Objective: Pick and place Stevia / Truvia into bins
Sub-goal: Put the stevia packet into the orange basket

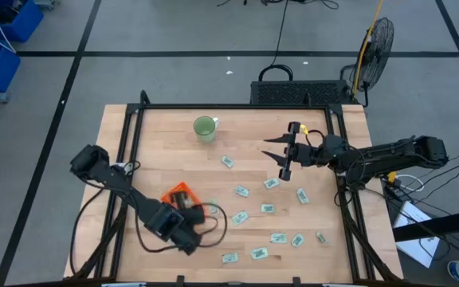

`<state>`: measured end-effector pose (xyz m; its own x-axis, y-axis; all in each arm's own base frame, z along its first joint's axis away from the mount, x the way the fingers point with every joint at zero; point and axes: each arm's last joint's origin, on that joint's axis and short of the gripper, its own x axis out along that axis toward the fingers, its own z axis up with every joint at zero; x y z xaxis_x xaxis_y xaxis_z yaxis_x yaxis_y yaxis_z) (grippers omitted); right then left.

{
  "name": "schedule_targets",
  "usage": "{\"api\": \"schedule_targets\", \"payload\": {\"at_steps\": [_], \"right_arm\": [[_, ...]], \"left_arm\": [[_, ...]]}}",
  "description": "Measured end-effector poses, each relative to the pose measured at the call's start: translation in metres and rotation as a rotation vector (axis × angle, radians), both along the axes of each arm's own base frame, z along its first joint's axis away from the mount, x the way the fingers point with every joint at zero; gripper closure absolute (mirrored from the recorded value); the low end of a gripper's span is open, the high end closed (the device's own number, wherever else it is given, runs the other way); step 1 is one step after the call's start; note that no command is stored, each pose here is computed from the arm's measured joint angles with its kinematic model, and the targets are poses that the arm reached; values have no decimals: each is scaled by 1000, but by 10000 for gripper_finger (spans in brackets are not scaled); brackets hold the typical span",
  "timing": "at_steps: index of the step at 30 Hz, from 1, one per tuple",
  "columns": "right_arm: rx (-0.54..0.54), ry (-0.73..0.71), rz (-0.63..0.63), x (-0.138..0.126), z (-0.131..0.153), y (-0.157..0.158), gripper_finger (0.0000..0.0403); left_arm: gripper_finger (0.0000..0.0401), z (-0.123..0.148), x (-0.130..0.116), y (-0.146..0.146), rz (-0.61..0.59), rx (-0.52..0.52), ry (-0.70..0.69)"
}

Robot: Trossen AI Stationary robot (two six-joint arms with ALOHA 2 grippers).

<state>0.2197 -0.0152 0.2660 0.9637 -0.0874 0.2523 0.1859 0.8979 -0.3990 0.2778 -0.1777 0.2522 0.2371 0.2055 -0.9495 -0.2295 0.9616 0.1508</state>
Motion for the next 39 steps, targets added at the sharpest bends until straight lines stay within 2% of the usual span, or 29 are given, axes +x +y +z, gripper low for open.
{"api": "schedule_targets", "payload": {"at_steps": [4,11,15,18,22,25,29,32,36,39], "right_arm": [[1,15,0,0,-1,0,257],[30,69,8,2,-7,0,257],[68,97,18,2,-10,0,257],[66,157,67,5,-11,1,257],[119,226,173,8,-9,4,257],[158,255,182,8,-11,5,257],[170,302,176,8,-16,4,257],[185,347,174,12,-23,4,257],[246,447,166,23,-34,3,257],[303,590,147,37,-48,2,257]], "left_arm": [[387,-12,-7,18,132,36,117],[381,-63,-9,41,206,-35,188],[381,-73,-8,53,239,-56,212],[380,-72,-5,59,224,-68,225],[380,-72,-2,64,178,-73,242],[380,-72,-1,69,123,-59,260],[380,-61,0,81,98,-49,218],[380,-41,0,90,79,-17,140],[380,-1,-2,105,50,76,-50],[380,22,-3,119,69,153,-205]]}}
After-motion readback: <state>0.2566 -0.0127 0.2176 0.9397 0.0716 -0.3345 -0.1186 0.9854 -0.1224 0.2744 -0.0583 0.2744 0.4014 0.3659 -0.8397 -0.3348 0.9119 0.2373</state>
